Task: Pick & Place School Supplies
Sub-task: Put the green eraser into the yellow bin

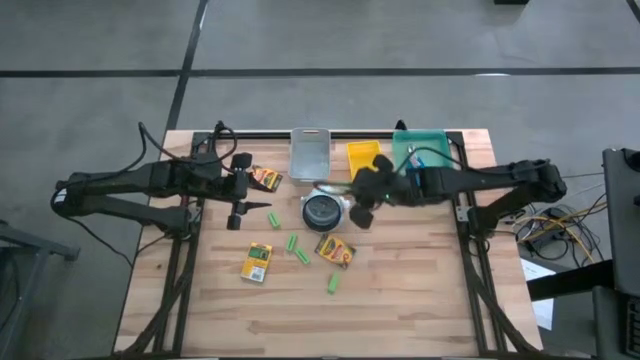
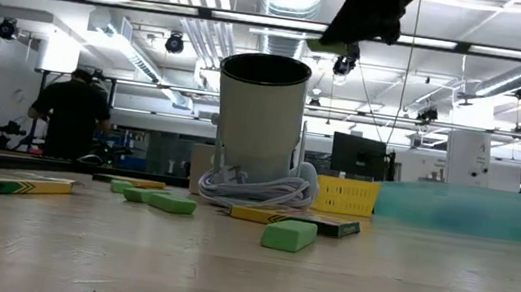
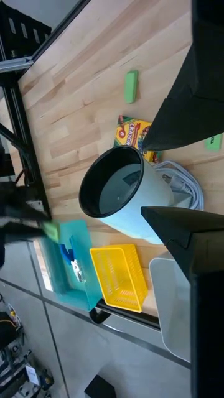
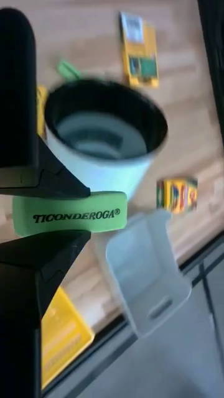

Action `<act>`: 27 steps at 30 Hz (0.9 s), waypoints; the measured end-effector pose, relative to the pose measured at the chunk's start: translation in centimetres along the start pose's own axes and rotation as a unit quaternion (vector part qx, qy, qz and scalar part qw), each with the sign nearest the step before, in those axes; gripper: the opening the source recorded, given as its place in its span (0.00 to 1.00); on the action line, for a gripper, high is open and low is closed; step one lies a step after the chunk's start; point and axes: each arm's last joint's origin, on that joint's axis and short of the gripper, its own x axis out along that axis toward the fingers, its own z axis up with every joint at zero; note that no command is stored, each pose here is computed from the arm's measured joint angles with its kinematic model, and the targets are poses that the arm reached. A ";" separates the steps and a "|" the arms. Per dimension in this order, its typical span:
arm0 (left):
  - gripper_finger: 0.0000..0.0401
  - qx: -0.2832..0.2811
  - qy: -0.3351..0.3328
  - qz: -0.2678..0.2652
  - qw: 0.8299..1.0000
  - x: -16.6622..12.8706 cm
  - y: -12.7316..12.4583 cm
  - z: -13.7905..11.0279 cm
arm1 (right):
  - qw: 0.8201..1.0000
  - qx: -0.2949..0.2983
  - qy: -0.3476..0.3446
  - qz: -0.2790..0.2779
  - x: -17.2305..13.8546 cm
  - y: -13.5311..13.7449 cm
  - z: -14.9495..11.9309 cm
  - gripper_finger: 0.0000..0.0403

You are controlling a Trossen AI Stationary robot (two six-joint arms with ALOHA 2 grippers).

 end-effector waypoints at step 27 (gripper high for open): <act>0.40 0.000 0.000 0.000 1.000 0.0 0.0 0.0 | 0.992 0.113 0.059 0.008 6.4 -16.4 -4.9 0.17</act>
